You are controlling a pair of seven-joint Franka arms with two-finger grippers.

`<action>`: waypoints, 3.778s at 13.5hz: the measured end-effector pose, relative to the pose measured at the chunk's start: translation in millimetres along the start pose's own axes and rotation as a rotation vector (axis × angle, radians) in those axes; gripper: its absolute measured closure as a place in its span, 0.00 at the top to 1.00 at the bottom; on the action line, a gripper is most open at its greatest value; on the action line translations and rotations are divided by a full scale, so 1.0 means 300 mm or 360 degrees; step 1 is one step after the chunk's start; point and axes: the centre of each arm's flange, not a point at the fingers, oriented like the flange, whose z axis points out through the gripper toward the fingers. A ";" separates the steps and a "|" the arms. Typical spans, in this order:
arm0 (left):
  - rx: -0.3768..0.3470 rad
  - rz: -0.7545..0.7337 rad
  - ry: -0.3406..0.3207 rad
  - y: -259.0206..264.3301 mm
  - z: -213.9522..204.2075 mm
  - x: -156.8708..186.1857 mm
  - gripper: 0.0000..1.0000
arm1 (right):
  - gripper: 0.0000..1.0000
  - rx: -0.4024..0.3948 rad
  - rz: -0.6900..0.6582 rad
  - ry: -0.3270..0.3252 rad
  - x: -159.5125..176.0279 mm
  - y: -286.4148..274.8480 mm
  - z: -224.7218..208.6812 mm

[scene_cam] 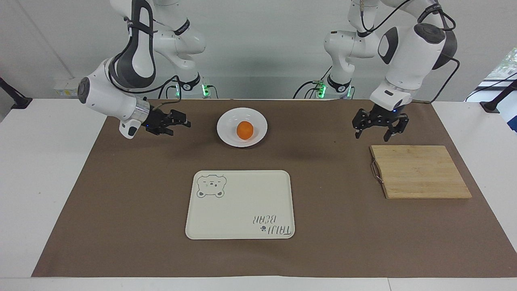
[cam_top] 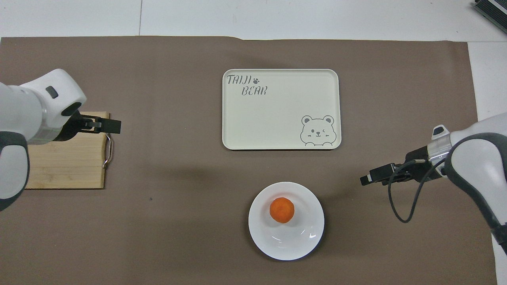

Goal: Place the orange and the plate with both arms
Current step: 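Withdraw the left gripper while the right gripper reaches toward the plate, then grip the plate rim nearest the right gripper with the right gripper, then move the plate with the right gripper onto the bear tray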

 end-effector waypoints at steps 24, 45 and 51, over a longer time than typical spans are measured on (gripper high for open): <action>0.0025 0.0004 -0.0095 -0.207 -0.238 0.005 1.00 | 1.00 0.0362 0.0291 -0.0095 -0.200 -0.029 0.608; 0.0079 0.0054 -0.0259 -0.186 -0.467 -0.035 1.00 | 0.05 0.0497 0.0108 0.0106 -0.057 -0.038 0.494; 0.0079 0.0054 -0.0259 -0.186 -0.467 -0.035 1.00 | 0.05 0.0636 0.0073 0.0331 0.172 -0.126 0.354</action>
